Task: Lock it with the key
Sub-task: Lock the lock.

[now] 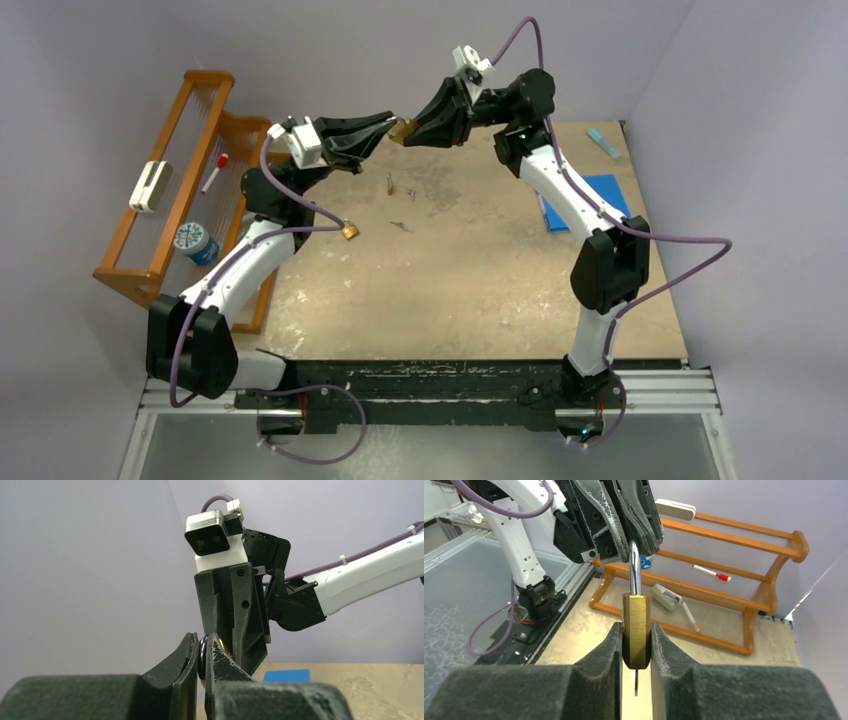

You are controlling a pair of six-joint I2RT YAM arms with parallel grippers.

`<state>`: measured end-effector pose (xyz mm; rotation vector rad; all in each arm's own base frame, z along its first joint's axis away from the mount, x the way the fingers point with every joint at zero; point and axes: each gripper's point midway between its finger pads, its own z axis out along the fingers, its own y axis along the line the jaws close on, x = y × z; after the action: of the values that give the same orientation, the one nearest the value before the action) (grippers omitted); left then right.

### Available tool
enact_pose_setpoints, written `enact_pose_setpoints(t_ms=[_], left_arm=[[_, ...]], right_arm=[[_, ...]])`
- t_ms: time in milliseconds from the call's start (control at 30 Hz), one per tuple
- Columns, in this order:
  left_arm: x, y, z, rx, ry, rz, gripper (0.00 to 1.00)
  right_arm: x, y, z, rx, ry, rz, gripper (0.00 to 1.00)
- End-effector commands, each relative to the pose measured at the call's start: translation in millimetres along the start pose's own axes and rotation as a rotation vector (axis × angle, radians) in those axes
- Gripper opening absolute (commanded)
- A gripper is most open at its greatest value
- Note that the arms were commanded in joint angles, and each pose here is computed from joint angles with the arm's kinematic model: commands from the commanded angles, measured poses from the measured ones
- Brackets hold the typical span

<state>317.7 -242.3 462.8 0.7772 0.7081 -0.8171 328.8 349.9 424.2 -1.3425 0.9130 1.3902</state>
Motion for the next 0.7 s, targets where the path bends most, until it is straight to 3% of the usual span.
enact_pose_setpoints(t_ms=[0, 467, 667], left_arm=[[79, -27, -8, 0.027, 0.191, -0.167, 0.0], [139, -24, -25, -0.001, 0.22, -0.339, 0.0], [153, -42, -20, 0.052, 0.17, -0.444, 0.0]], right_arm=[[-53, 54, 39, -0.108, -0.071, -0.131, 0.0], [-81, 61, 37, -0.14, -0.125, -0.185, 0.0], [-82, 58, 38, -0.147, -0.146, -0.188, 0.0]])
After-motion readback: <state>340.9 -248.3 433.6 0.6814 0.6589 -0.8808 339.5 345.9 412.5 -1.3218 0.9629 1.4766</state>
